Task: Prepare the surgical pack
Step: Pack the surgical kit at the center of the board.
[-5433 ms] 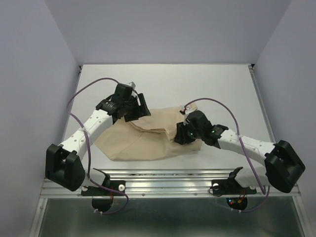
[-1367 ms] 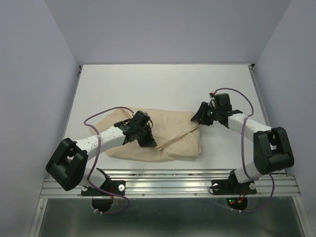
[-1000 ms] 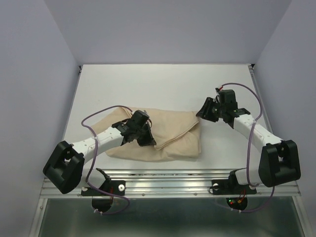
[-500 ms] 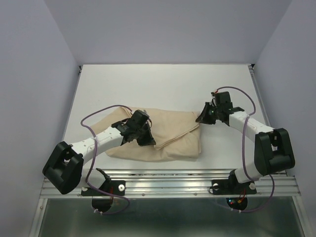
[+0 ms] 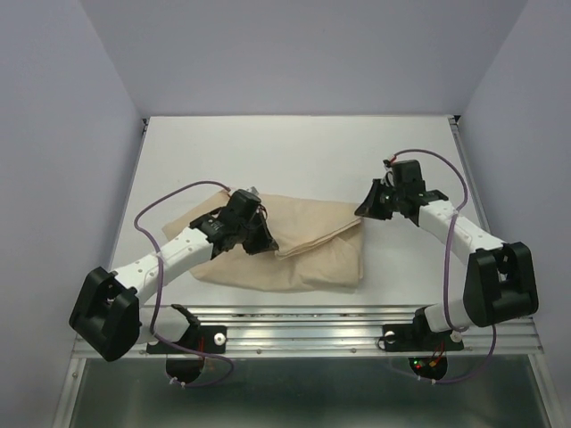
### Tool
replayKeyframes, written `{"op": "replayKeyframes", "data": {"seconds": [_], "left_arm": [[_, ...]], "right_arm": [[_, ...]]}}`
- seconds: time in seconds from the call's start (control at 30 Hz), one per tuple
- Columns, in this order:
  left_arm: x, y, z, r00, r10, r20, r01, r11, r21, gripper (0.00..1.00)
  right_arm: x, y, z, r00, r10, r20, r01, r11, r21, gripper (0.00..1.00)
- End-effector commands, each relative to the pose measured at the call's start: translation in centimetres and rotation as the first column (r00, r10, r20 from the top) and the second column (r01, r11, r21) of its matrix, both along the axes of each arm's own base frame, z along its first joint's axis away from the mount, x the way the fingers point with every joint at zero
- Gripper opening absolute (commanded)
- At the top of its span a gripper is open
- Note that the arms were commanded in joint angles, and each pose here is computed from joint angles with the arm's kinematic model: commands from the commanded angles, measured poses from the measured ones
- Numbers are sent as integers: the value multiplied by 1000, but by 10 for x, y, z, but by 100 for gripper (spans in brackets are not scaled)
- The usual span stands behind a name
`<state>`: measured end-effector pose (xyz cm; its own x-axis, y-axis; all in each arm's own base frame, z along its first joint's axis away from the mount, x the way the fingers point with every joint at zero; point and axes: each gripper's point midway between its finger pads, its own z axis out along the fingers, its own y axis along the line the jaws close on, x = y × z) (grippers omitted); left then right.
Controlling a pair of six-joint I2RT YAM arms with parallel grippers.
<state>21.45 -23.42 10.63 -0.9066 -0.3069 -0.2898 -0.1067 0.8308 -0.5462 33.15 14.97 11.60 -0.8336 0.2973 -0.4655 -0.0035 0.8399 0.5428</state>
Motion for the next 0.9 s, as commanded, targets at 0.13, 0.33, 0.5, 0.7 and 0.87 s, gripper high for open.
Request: {"op": "replayKeyframes", "data": {"seconds": [0.13,0.33,0.5,0.7,0.87], "left_arm": [[-27,8,-40,996,-29,-83,28,1000,-13,0],[-35,14,-65,991,-24,-128,27,999,22,0],[-34,17,-66,992,-25,-122,30,999,37,0],[-35,16,-69,991,-34,-127,39,998,39,0],[-34,15,-71,991,-42,-128,47,998,38,0]], "right_arm": [[-44,-4,-60,991,-5,-136,7,1000,16,1],[-52,-14,-84,983,-33,-183,26,999,-43,5],[-28,-24,-34,997,-68,-40,64,994,-93,36],[-21,-22,30,995,-60,76,65,996,-64,50],[-42,-6,40,998,-22,63,22,1000,11,15]]}}
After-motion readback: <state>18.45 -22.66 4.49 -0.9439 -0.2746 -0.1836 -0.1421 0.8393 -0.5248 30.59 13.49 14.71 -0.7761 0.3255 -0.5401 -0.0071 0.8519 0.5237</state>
